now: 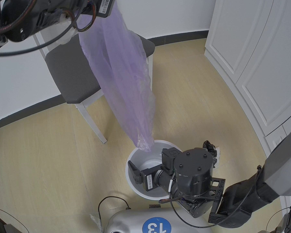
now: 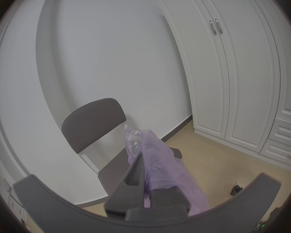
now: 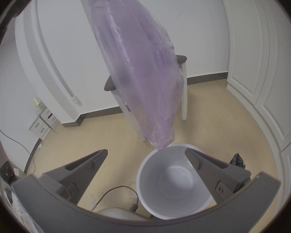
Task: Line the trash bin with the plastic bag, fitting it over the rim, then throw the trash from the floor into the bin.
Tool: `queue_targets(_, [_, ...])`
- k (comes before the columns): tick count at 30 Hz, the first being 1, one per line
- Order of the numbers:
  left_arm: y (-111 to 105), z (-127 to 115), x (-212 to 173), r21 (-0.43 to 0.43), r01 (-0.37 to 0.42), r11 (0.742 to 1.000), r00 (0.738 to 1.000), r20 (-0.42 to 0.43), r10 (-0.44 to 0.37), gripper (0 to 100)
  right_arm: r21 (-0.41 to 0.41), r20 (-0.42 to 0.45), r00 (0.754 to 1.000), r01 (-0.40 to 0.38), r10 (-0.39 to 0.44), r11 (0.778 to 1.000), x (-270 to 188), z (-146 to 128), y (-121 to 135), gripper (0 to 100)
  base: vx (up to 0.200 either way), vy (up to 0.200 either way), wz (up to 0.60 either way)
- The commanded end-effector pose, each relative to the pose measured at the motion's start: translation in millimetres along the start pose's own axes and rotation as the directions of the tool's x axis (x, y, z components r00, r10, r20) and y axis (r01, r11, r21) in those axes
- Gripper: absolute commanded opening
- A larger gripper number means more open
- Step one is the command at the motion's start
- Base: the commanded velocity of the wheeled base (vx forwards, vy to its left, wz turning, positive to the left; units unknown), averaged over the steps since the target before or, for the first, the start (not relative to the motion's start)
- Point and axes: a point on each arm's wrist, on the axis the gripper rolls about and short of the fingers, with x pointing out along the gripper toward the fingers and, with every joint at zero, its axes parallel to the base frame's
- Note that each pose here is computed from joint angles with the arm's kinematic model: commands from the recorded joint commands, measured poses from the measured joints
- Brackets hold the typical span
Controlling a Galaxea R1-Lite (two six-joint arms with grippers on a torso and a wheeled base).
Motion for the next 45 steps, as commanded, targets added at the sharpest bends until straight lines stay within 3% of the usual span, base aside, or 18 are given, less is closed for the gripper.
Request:
queue_targets(1, [1, 0, -1, -0.002, -0.001, 1.0, 1.0, 0.001, 0.001, 0, 0.007, 0.008, 1.0, 0.027, -0.027, 1.0, 11, 1, -6, 100, 0.0, 0.0, 0.0])
queue_targets(15, [3, 2, -2, -0.009, -0.003, 1.0, 1.0, 0.007, 0.003, 0, 0.04, 0.063, 0.996, 0.054, -0.057, 0.998, 3, 32, -22, 100, 0.0, 0.0, 0.0])
queue_targets(31, [5, 5, -2, -0.023, -0.009, 1.0, 1.0, 0.014, 0.009, 0, 0.018, 0.038, 0.999, -0.007, 0.006, 1.0, 19, 18, 10, 100, 0.0, 0.0, 0.0])
queue_targets(45, [9, 6, -5, -0.041, -0.008, 0.999, 1.0, 0.019, 0.009, 0, 0.028, 0.038, 0.999, -0.013, 0.012, 1.0, 36, 17, 22, 100, 0.0, 0.0, 0.0])
